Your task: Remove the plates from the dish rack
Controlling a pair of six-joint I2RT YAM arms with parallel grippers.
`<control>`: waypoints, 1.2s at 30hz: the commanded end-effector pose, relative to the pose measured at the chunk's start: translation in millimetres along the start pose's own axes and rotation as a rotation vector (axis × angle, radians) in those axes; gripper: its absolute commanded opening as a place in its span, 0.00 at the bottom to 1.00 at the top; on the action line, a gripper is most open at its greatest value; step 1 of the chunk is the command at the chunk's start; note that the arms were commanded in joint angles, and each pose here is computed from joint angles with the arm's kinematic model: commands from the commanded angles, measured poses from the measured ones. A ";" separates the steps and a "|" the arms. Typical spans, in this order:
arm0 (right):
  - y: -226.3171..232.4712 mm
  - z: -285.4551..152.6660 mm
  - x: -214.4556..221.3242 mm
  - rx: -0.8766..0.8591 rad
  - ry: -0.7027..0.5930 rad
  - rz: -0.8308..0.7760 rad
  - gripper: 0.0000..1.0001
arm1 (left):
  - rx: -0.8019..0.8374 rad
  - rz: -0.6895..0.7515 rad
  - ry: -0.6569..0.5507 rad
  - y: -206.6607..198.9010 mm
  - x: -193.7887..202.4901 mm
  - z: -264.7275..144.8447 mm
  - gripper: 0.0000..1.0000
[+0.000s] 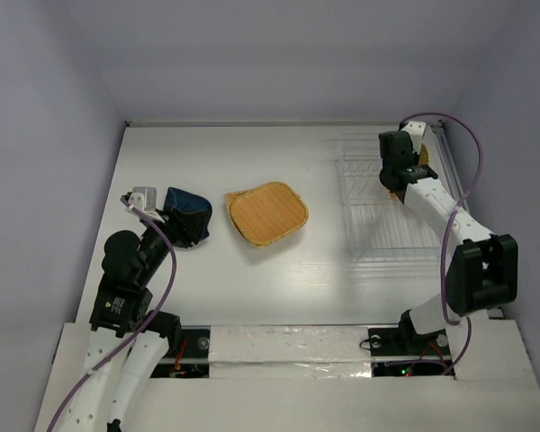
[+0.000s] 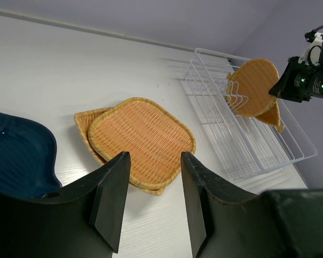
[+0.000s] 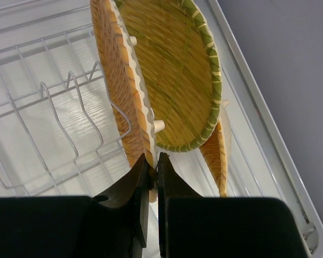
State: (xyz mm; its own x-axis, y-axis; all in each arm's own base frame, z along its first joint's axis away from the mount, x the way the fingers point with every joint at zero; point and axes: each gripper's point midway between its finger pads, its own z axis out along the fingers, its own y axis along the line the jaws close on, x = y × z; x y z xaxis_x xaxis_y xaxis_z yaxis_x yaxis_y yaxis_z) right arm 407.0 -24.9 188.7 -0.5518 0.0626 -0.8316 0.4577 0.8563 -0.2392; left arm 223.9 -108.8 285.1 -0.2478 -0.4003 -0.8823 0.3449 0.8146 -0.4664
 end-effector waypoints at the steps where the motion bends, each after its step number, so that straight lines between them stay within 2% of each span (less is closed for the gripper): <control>1: -7.8 -23.8 -49.0 0.042 -0.130 0.064 0.00 | 0.019 0.005 -0.026 -2.1 -4.0 1.7 0.39; 7: -8.0 -38.8 -65.5 0.003 -0.172 0.119 0.00 | 0.017 0.004 -0.030 -2.2 -5.0 1.0 0.39; 18: -19.2 -117.9 -117.4 -0.207 -0.322 0.273 0.00 | 0.017 0.004 -0.028 -1.8 -4.5 1.4 0.39; 24: 58.1 -173.9 -113.6 -0.598 -0.342 0.296 0.00 | 0.015 0.004 -0.028 -1.4 -4.3 1.4 0.39; 28: 138.6 -225.1 -97.8 -1.054 -0.261 0.350 0.00 | 0.009 0.003 -0.031 -0.6 -5.1 1.7 0.39; 31: 188.7 -247.7 -76.1 -1.271 -0.157 0.365 0.00 | 0.004 0.002 -0.031 0.3 -4.8 1.6 0.39; 36: 240.3 -246.1 -37.1 -1.361 0.019 0.378 0.00 | 0.005 0.003 -0.029 0.4 -4.5 2.2 0.39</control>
State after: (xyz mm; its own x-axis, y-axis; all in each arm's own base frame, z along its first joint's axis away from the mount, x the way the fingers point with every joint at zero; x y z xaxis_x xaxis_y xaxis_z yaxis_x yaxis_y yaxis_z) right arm 375.0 263.2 248.8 -0.5492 0.3114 -0.7755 -0.3126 0.7840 0.5362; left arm 223.8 -108.4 285.4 -0.2456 -0.4010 -0.8825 0.3437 0.8152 -0.4661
